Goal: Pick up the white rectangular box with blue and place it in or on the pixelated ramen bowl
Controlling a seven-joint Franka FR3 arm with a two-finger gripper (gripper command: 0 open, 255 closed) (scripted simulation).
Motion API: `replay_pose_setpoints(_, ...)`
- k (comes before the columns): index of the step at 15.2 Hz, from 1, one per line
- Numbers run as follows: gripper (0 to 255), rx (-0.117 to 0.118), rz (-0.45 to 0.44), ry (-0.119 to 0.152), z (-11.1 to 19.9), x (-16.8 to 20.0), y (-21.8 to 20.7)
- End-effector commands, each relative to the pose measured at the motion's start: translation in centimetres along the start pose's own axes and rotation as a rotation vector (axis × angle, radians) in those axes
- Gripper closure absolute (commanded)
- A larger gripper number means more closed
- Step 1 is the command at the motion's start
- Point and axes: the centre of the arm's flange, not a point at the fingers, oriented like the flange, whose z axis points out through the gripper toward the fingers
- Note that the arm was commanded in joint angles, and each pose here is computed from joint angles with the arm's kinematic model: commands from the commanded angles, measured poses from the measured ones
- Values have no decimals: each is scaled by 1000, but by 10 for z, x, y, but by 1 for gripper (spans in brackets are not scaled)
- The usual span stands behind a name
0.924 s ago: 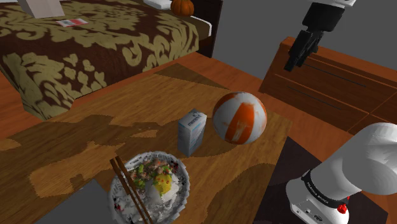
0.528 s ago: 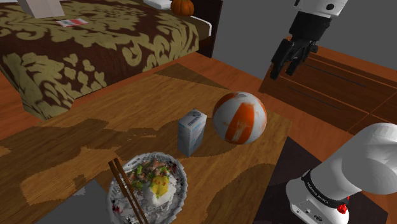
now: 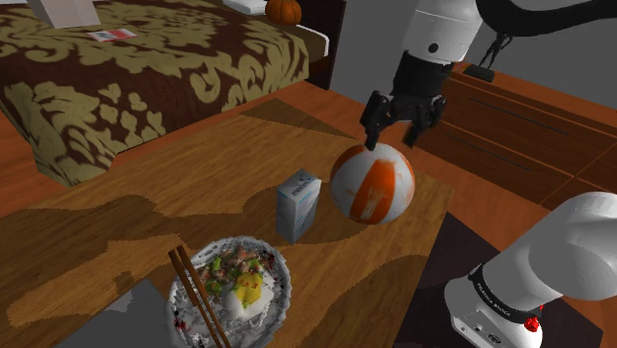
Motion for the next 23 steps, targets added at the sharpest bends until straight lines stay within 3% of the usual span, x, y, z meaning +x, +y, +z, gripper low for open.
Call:
replay_pose_setpoints(1, 0, -5, 79, 3, 14, 0, -21)
replay_pose_setpoints(12, 0, -42, 477, 14, 89, 41, -143)
replay_pose_setpoints(20, 0, -42, 483, 14, 130, 42, -144)
replay_pose_setpoints(23, 0, -42, 483, 14, 130, 42, -144)
